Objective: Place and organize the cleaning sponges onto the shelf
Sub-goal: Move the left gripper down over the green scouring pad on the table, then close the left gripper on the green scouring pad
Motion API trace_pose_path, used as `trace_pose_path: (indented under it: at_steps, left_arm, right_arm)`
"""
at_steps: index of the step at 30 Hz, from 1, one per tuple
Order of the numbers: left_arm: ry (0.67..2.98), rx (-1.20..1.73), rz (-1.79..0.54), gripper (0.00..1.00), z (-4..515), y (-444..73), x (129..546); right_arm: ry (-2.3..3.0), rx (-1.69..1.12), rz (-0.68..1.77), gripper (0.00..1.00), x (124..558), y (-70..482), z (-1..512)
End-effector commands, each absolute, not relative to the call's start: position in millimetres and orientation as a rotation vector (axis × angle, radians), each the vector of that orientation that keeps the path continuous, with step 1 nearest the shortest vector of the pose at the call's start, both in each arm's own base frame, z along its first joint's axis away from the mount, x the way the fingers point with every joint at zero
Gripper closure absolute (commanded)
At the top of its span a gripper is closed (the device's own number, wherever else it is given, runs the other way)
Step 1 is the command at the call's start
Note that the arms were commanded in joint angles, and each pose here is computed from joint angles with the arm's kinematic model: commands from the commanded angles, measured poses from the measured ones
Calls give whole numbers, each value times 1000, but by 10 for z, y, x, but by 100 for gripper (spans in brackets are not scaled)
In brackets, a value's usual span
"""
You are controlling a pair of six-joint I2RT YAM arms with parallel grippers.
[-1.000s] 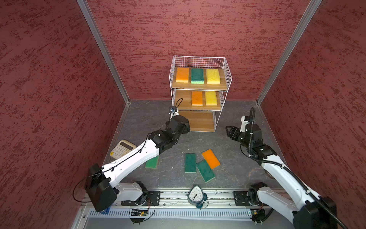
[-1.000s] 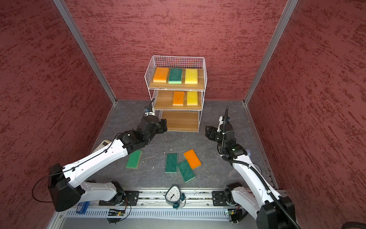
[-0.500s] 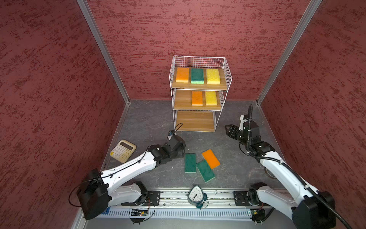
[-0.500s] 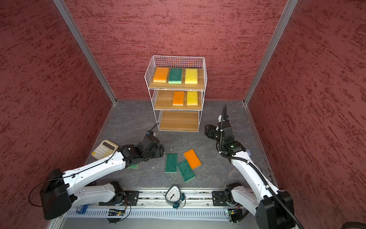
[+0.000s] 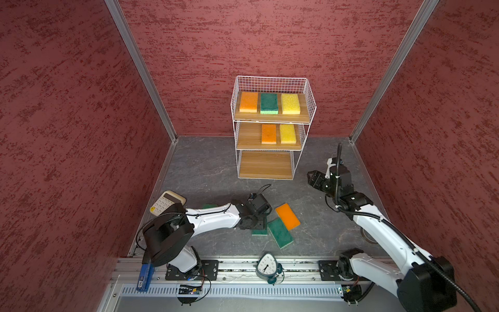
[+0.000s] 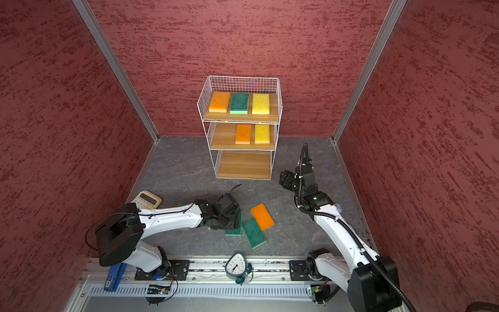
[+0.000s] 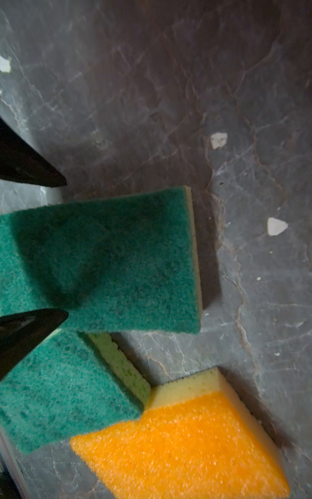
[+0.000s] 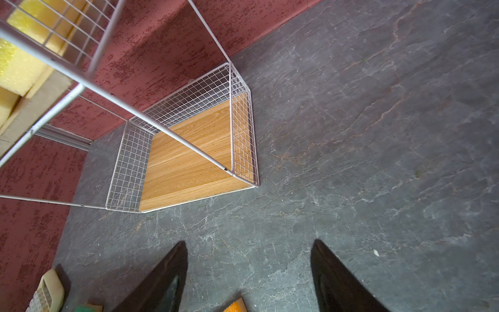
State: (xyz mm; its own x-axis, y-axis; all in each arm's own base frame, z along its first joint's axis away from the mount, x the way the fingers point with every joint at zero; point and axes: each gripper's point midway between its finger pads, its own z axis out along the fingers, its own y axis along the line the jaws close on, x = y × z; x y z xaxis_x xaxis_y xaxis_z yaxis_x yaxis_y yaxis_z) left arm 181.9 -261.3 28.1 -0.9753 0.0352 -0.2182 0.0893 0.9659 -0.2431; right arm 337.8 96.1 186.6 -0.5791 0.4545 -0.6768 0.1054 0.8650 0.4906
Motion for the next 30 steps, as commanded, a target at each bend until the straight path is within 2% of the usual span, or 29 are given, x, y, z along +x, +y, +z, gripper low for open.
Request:
trace_pose_path:
  at_steps: [1,3,7,17,21,25,30]
  left_arm:
    - [2905,85,-409,28,300,-2711,1865]
    - [2917,103,-390,30,258,-2715,1862]
    - [2934,102,-348,48,176,-2652,1881]
    - [2884,40,-207,49,249,-2067,2197]
    - [2843,72,-173,47,327,-1925,2373]
    - [2831,82,-109,32,391,-1791,2531]
    - [2816,79,12,23,597,-1650,2595]
  right_arm:
    - [2140,422,495,27,3422,947,1955]
    - [2144,424,490,27,3427,943,1938]
    - [2144,426,491,27,3430,945,1937]
    - [2152,426,473,27,3452,935,1895]
    - [2157,429,474,27,3462,940,1868]
    - [2161,420,462,27,3470,934,1869]
    - [2147,416,452,27,3462,913,1905]
